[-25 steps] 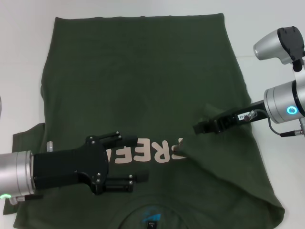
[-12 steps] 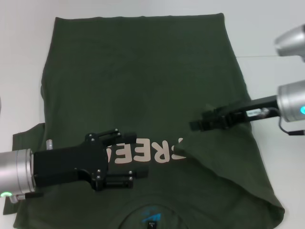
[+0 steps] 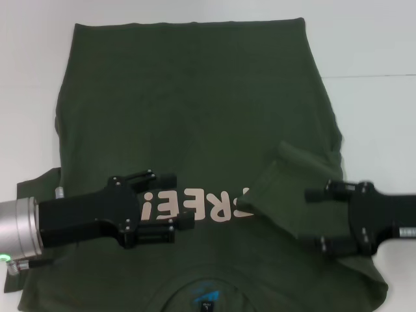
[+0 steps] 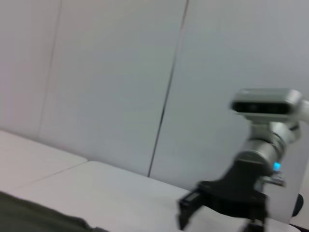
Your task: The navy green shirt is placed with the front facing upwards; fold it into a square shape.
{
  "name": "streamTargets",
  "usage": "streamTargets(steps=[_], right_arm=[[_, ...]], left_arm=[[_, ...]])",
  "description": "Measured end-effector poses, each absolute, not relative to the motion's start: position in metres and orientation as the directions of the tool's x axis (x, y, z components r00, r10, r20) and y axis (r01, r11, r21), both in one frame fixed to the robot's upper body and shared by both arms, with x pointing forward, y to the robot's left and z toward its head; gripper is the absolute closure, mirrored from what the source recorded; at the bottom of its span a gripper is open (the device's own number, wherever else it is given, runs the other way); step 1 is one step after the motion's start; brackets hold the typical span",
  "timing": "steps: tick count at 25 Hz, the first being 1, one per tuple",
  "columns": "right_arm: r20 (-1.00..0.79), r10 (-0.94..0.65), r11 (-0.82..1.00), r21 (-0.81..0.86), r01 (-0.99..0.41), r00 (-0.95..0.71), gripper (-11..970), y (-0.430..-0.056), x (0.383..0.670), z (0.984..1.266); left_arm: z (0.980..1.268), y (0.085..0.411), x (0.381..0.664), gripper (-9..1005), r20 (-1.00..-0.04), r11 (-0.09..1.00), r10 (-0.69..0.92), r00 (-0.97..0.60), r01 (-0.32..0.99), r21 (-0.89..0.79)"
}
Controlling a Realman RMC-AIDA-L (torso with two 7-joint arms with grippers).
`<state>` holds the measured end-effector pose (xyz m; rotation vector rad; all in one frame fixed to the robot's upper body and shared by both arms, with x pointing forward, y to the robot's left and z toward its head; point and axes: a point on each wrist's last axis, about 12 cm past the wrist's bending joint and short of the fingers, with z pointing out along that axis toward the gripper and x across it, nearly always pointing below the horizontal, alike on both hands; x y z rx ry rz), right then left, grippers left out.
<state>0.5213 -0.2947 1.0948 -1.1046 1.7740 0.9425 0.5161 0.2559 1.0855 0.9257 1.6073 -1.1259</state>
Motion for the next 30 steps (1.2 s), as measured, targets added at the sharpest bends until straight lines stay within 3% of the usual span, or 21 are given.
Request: streamTargets(steps=[6, 15, 23, 27, 30], right_arm=[[-0.942, -0.295, 0.191, 0.104, -0.976, -0.158, 22, -0.29, 0.493, 1.089], [-0.952, -0.275, 0.167, 0.091, -0.982, -0.135, 24, -0.282, 0.488, 1.081], [-0.96, -0.254, 0.151, 0.079, -0.985, -0.116, 26, -0.266, 0.496, 1.073], [-0.964, -0.245, 0.137, 0.071, -0.988, -0.104, 27, -0.257, 0.5, 1.07], [-0.965, -0.245, 0.132, 0.062, -0.989, -0.093, 28, -0.252, 0.504, 1.069]], left_arm=[[1.089, 0.268, 0.524, 121, -0.91, 0.366, 0.058, -0.409, 0.857, -0.362], [1.111, 0.313, 0.518, 120, -0.754, 0.542, 0.032, -0.656, 0.645, -0.539], [1.156, 0.344, 0.506, 121, -0.528, 0.722, 0.0, -0.85, 0.365, -0.587], [1.167, 0.354, 0.499, 122, -0.404, 0.803, -0.057, -0.913, 0.199, -0.562], [1.167, 0.357, 0.496, 123, -0.364, 0.822, -0.093, -0.927, 0.135, -0.554]])
